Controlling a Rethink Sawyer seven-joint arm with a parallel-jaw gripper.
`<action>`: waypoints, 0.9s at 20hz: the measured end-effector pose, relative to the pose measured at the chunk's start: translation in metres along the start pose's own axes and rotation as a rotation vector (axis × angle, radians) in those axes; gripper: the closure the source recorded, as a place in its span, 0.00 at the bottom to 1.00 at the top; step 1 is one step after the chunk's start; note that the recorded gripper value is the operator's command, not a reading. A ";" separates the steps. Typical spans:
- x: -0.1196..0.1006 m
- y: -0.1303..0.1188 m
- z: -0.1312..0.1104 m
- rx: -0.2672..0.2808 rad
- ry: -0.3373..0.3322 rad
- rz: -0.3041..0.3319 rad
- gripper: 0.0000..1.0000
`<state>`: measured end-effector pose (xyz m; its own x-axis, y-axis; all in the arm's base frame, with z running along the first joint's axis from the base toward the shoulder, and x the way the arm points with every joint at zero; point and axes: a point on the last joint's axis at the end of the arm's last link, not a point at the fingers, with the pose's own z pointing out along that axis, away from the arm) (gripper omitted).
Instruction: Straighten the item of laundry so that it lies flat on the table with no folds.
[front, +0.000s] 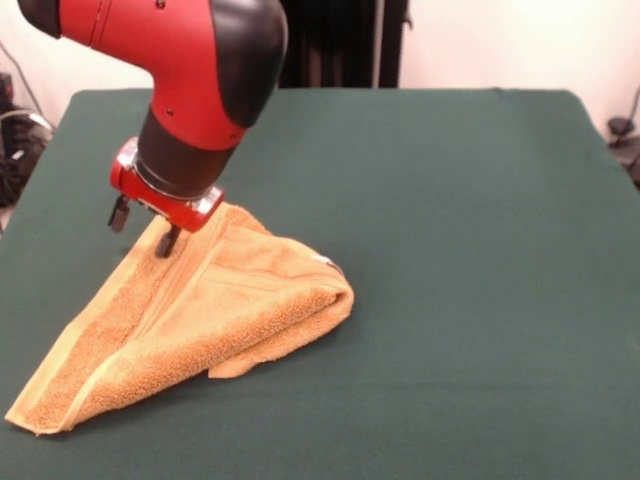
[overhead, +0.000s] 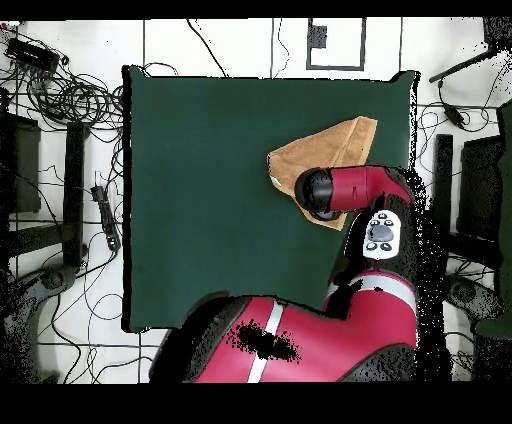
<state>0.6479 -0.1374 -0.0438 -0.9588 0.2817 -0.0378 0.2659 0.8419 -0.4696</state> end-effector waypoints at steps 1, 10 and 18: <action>0.000 -0.001 0.000 0.000 0.001 0.001 0.00; 0.017 -0.015 0.003 0.013 0.032 0.006 0.00; 0.035 -0.031 0.012 0.013 0.064 0.019 0.00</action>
<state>0.6051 -0.1588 -0.0414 -0.9450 0.3269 0.0095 0.2823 0.8303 -0.4805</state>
